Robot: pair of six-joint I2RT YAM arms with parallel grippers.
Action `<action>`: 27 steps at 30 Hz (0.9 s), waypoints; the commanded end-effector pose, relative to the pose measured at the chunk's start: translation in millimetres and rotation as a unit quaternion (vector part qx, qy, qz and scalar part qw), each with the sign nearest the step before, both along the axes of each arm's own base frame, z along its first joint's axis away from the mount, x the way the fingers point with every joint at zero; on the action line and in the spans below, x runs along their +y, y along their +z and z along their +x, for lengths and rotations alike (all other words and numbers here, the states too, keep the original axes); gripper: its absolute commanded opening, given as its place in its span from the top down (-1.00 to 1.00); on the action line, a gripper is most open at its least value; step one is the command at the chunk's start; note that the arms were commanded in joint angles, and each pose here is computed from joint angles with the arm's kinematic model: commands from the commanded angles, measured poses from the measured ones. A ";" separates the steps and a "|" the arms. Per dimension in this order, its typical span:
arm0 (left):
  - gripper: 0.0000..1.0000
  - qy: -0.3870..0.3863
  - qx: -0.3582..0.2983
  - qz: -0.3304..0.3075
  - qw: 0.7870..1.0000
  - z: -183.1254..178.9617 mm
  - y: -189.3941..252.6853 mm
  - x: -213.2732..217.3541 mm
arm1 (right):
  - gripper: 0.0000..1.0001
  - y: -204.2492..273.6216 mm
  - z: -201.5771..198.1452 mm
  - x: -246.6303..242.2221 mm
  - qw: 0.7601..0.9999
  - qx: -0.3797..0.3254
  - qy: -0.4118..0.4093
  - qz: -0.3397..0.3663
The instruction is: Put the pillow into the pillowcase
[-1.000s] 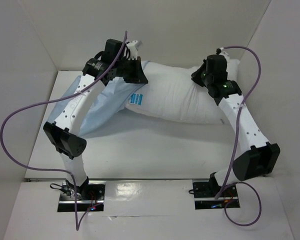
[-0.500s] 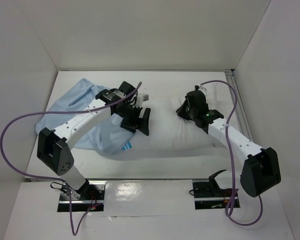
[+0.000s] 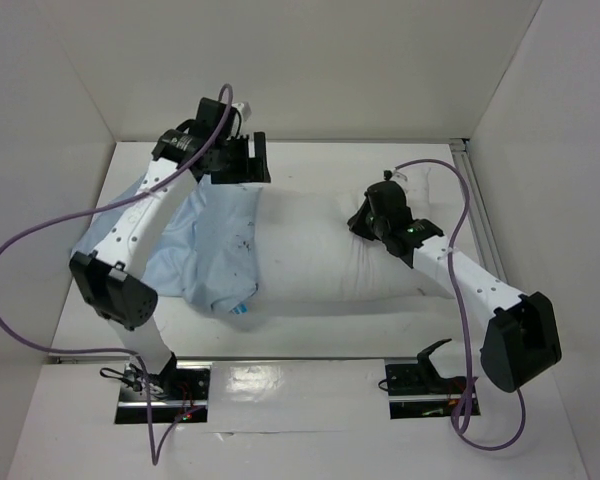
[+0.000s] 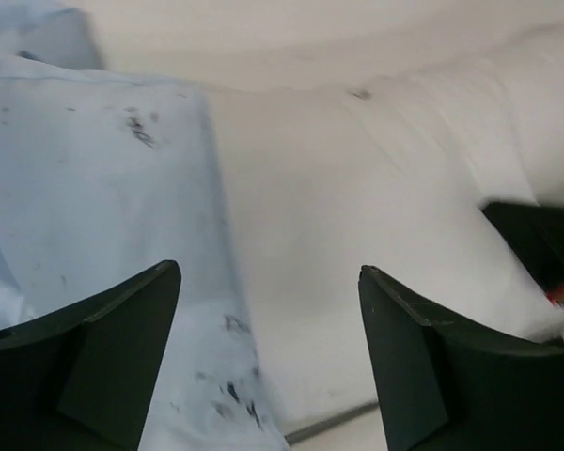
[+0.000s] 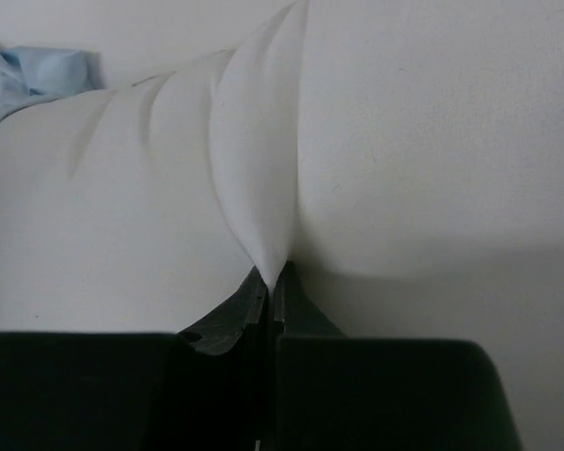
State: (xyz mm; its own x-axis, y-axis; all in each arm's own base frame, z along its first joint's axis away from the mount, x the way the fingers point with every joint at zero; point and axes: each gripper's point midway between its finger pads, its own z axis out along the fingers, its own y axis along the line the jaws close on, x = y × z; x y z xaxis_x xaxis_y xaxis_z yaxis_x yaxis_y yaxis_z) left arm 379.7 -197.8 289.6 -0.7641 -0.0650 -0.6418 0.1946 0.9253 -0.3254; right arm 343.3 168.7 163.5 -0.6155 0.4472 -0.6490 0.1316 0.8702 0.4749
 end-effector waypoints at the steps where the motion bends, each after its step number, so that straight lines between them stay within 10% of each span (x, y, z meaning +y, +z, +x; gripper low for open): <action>1: -0.80 0.087 0.035 0.065 0.993 39.5 -48.1 29.3 | 1.00 -25.7 -21.9 11.4 0.998 0.056 0.034 -0.015; 10: -0.51 0.110 0.085 0.136 0.981 70.5 -118.1 33.1 | 1.00 -24.6 -20.2 18.9 0.998 0.055 0.041 -0.019; 19: 0.95 0.098 0.076 0.133 0.983 71.5 -115.7 22.7 | 1.00 -32.1 -24.2 26.4 0.996 0.065 0.053 -0.021; 27: 0.77 0.003 0.015 0.056 0.998 75.0 -64.4 -41.7 | 1.00 -21.6 -27.3 46.6 0.996 0.052 0.071 -0.020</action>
State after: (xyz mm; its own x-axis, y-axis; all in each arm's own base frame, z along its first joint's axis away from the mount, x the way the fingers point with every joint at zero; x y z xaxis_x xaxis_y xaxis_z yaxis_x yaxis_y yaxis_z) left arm 452.3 -191.5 181.2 -0.8404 -0.0238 -0.5415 0.0332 0.9949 -0.0953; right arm 342.4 185.8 161.1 -0.6238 0.4054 -0.6682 0.1092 0.8918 0.4391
